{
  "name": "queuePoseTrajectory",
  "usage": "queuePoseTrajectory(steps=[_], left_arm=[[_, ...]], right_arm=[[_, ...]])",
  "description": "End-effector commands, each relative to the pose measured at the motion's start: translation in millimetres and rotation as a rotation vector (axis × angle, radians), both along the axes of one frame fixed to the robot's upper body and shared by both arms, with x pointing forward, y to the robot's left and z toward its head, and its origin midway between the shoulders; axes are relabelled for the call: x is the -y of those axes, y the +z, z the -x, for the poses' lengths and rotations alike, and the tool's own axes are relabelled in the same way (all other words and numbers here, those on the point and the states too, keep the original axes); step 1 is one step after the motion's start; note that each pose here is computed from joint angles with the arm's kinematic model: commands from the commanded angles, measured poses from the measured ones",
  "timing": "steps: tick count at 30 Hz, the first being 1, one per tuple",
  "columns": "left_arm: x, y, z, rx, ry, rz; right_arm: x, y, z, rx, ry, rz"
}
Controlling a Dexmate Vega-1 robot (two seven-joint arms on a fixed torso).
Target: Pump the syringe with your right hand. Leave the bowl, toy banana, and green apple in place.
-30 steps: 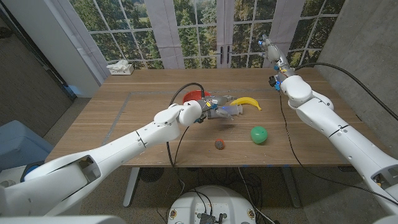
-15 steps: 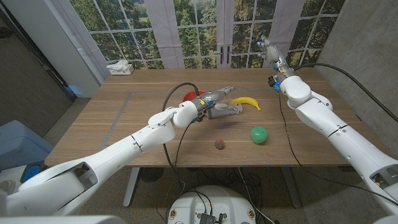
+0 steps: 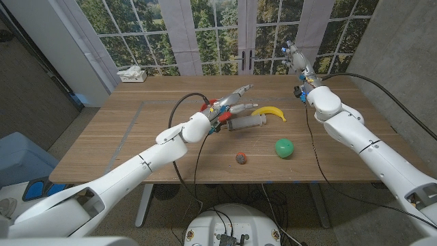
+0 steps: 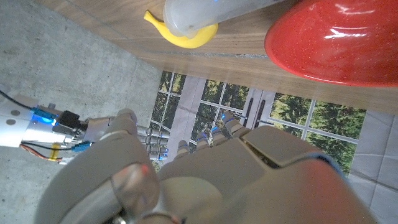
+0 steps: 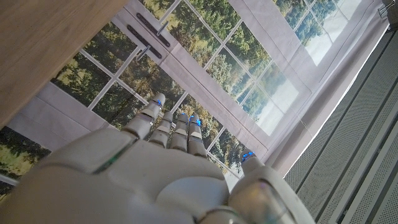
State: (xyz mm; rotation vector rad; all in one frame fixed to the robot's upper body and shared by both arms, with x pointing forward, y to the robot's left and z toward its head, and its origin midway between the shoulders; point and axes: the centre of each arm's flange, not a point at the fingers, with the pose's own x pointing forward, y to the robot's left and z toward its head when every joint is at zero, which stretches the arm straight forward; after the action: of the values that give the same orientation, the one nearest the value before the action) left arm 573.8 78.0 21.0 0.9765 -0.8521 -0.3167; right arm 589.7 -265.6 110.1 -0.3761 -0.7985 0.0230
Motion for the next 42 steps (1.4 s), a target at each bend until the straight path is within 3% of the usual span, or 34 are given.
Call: queuePoseTrajectory(steps=[1, 9, 15, 28, 36, 42], left_arm=[[-25.4, 4.1, -0.8, -0.047, -0.07, 0.229], [-41.2, 8.1, 0.6, -0.056, -0.114, 0.367], [-50.5, 10.0, 1.4, -0.064, -0.139, 0.385], [-86.3, 8.3, 2.3, -0.116, -0.148, 0.555], [-113.1, 7.0, 0.8, -0.162, -0.197, 0.612], [-134.0, 3.3, -0.4, -0.184, -0.223, 0.7]], right_arm=[[5.0, -13.2, 1.1, 0.004, 0.035, -0.046], [8.2, -24.5, 5.9, 0.017, 0.065, -0.089], [9.4, -32.1, 8.6, 0.021, 0.082, -0.114], [4.7, -53.9, 16.2, 0.016, 0.098, -0.171], [3.4, -72.6, 34.7, 0.034, 0.089, -0.227], [10.3, -90.3, 52.1, 0.041, 0.07, -0.29]])
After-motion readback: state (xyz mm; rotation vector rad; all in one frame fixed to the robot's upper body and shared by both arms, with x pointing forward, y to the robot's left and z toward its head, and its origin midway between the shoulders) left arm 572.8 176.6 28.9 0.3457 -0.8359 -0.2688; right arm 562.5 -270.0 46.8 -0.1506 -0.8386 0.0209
